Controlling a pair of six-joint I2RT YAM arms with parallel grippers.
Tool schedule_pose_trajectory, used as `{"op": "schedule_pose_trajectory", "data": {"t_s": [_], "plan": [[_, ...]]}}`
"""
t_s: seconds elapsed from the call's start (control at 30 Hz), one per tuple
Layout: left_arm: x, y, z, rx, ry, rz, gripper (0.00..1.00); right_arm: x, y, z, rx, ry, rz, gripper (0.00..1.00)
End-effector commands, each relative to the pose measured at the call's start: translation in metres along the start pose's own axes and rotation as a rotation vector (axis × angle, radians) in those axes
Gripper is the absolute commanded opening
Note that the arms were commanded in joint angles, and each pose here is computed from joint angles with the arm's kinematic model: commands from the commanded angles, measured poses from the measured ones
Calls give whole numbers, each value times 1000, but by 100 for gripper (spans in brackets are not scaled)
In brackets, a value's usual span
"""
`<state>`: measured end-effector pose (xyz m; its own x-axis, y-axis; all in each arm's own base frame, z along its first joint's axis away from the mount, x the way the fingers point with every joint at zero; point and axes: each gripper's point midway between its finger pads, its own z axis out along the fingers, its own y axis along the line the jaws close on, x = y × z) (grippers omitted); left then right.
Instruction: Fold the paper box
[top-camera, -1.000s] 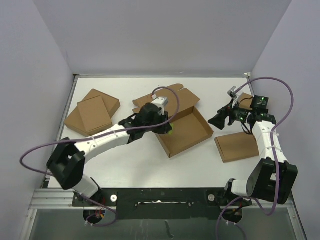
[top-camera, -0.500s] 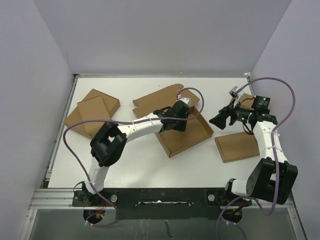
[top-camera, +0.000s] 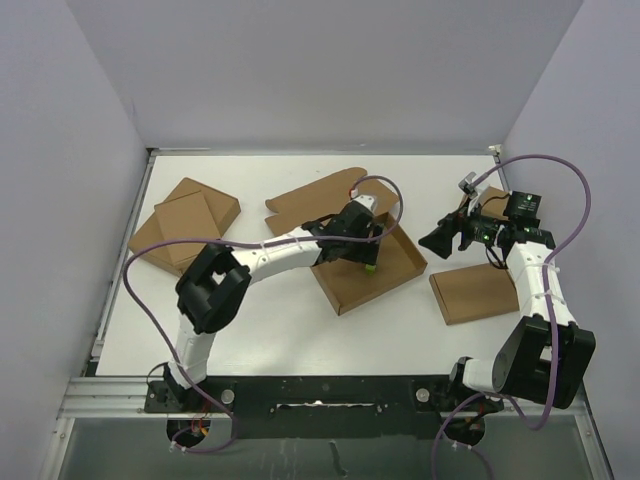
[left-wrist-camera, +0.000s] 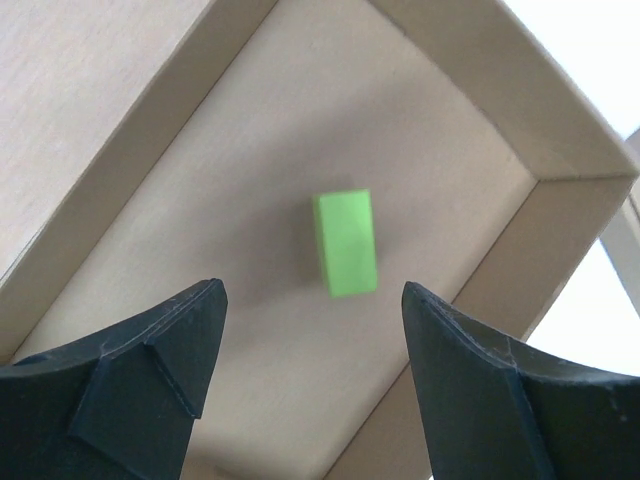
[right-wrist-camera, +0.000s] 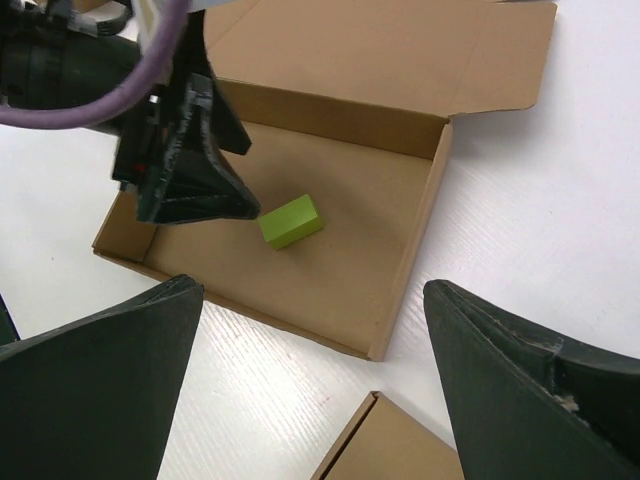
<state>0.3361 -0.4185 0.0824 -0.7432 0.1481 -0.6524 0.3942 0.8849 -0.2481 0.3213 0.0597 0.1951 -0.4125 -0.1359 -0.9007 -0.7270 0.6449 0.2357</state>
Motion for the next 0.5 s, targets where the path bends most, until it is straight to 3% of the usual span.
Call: {"op": "schedule_pose_trajectory", "data": {"t_s": [0.0,0.13,0.27,0.37,0.47], "plan": [[-75,-6,-73,188,-265,0,70,-10,1,-2,-10,-34,-34,98],[-69,15,-108,350,-393,30,70,-10,2,-2,-13,-36,-32,98],[-62,54,-137,348,-490,-15,71,-9,1,-1,-14,-35,-27,98],[-56,83,-147,319,-487,-74,75,-9,1,0,-17,-35,-23,98],[-45,114,-146,307,-451,-222,79,-8,0,0,-16,-33,-20,98]]}}
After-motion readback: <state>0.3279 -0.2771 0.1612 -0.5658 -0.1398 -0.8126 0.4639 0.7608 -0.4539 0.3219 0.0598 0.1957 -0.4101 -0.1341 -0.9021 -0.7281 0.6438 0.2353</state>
